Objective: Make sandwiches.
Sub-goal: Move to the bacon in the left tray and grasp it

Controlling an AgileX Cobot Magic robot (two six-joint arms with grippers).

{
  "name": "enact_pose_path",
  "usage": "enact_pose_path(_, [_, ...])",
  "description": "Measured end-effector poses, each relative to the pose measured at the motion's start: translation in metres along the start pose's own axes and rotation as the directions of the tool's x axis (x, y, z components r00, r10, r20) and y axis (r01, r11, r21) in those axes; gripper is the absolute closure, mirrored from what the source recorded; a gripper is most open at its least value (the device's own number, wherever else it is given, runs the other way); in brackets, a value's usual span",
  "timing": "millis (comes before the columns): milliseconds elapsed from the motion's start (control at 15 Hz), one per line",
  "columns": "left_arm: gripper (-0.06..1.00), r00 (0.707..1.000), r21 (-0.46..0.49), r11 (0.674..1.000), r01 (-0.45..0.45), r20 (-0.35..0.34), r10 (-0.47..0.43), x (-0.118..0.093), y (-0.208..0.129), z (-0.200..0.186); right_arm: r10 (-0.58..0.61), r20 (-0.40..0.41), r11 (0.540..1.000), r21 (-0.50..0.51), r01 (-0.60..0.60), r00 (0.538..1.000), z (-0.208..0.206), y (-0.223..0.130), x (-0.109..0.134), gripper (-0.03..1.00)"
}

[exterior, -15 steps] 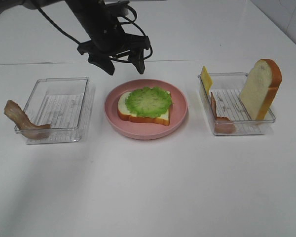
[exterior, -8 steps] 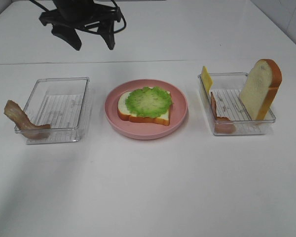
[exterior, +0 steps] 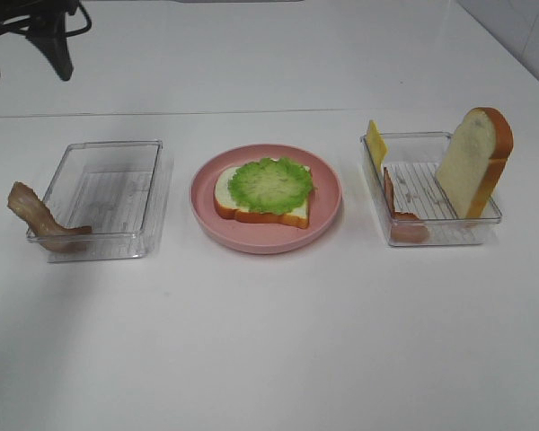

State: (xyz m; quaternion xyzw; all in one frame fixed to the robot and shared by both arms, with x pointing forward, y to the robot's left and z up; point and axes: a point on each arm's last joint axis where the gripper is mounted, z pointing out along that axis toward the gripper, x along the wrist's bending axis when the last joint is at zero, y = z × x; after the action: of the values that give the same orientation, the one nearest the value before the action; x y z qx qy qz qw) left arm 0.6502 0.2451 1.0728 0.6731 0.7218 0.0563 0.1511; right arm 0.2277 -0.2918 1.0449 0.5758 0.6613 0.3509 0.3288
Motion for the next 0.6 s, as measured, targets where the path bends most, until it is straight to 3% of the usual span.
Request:
enact_pose_path(133, [0.19,0.999,0.066,0.997,0.037,-0.030,-0.036,0.018,-0.014,0.010,0.000,0.000,1.000,0.000,0.000,1.000,0.000,0.000,0.000,0.21])
enact_pose_path(400, [0.19,0.995,0.207,0.977,0.050,-0.091,-0.032,0.032,-0.041,0.043,0.000,0.000,1.000,0.000,0.000,1.000,0.000,0.000,0.000,0.21])
enact_pose_path(600, [0.19,0.995,0.225,0.973,0.059,-0.092,-0.039,0.035,-0.047,0.069,0.000,0.000,1.000,0.000,0.000,1.000,0.000,0.000,0.000,0.21])
